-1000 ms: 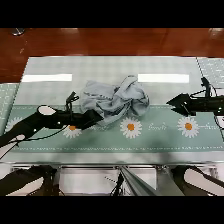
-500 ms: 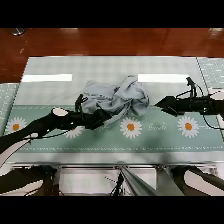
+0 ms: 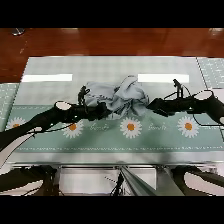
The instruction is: Fold the shirts.
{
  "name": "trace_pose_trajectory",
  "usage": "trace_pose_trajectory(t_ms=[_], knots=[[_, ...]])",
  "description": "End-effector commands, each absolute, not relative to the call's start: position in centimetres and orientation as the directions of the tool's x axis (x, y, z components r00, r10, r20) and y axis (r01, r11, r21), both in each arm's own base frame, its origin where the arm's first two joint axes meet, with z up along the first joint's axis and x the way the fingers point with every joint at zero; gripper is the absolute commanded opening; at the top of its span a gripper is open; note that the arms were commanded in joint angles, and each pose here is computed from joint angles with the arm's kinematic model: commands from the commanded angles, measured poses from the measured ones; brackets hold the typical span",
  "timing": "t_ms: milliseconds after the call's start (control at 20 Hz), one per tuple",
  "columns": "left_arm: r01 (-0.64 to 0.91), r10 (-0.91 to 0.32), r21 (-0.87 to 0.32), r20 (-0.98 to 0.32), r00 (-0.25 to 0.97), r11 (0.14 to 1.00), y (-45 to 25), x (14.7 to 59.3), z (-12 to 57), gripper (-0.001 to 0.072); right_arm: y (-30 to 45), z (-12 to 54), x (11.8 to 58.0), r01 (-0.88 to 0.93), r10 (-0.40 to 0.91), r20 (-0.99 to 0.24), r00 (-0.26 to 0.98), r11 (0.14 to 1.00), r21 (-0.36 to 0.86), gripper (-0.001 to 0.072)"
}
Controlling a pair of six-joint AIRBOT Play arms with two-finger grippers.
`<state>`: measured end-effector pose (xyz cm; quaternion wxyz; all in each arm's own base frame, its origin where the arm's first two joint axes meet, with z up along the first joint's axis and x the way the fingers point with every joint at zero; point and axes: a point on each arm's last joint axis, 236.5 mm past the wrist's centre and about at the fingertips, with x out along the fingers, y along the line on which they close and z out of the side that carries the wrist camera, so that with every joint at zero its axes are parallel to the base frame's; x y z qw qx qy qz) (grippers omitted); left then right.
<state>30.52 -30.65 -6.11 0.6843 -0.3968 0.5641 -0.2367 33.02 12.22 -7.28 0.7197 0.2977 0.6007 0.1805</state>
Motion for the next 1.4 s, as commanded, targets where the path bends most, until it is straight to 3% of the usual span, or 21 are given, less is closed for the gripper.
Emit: trace_pose_trajectory(t_ms=[0, 100, 150, 200, 250, 300, 400, 500, 650, 750, 850, 950, 1150, 1350], knots=[[-0.115, -0.776, -0.814, -0.578, 0.250, 0.569, -30.7, 30.7, -5.9, 0.0020, 14.5, -9.1, 32.8, 0.097, 0.630, -0.759, 0.166, 0.755, 0.648, 0.0623], [-0.116, -0.776, -0.814, -0.578, 0.252, 0.569, -30.7, 30.7, -5.8, 0.0020, 15.7, -8.9, 33.8, 0.089, 0.639, -0.749, 0.176, 0.747, 0.659, 0.0622], [-0.116, -0.776, -0.814, -0.578, 0.252, 0.569, -30.7, 30.7, -5.8, 0.0020, 16.1, -8.8, 34.5, 0.097, 0.639, -0.747, 0.184, 0.744, 0.661, 0.0588], [-0.116, -0.776, -0.814, -0.578, 0.252, 0.569, -30.7, 30.7, -5.8, 0.0020, 16.5, -8.6, 35.1, 0.094, 0.641, -0.744, 0.187, 0.742, 0.663, 0.0390], [-0.116, -0.776, -0.815, -0.577, 0.254, 0.568, -30.6, 30.8, -5.8, 0.0020, 16.9, -8.0, 35.6, 0.076, 0.651, -0.735, 0.189, 0.737, 0.672, 0.0073], [-0.118, -0.777, -0.818, -0.572, 0.263, 0.563, -30.3, 31.2, -5.5, 0.0020, 17.2, -6.8, 36.5, 0.043, 0.664, -0.720, 0.202, 0.729, 0.683, 0.0023], [-0.088, -0.797, -0.847, -0.524, 0.301, 0.524, -29.3, 32.9, -2.9, 0.0019, 16.9, -2.1, 39.1, -0.050, 0.689, -0.685, 0.238, 0.713, 0.700, 0.0022], [0.002, -0.814, -0.885, -0.427, 0.395, 0.465, -27.5, 36.3, 3.1, 0.0019, 15.4, 6.2, 43.1, -0.157, 0.679, -0.641, 0.360, 0.721, 0.675, 0.0021], [0.230, -0.782, -0.896, -0.178, 0.597, 0.379, -23.1, 42.1, 18.9, 0.0019, 13.0, 23.3, 47.6, -0.331, 0.631, -0.484, 0.606, 0.754, 0.567, 0.0020], [0.452, -0.766, -0.814, 0.013, 0.643, 0.365, -20.3, 41.9, 31.4, 0.0018, 12.0, 34.4, 45.8, -0.440, 0.584, -0.383, 0.716, 0.803, 0.402, 0.0020], [0.621, -0.734, -0.651, 0.141, 0.665, 0.438, -17.2, 38.7, 41.7, 0.0018, 10.8, 41.6, 42.0, -0.451, 0.517, -0.307, 0.799, 0.853, 0.264, 0.0020], [0.644, -0.661, -0.496, 0.173, 0.730, 0.582, -13.9, 34.8, 48.1, 0.0018, 8.9, 45.8, 37.2, -0.390, 0.419, -0.238, 0.877, 0.907, 0.160, 0.0020], [0.410, -0.379, -0.220, 0.169, 0.910, 0.885, -7.7, 26.6, 53.0, 0.0018, 6.1, 48.9, 27.6, -0.270, 0.269, -0.145, 0.952, 0.963, 0.019, 0.0021], [0.118, -0.109, -0.064, 0.126, 0.986, 0.991, -4.0, 19.1, 52.0, 0.0019, 3.4, 47.7, 20.8, -0.142, 0.136, -0.158, 0.978, 0.989, -0.030, 0.0021]])
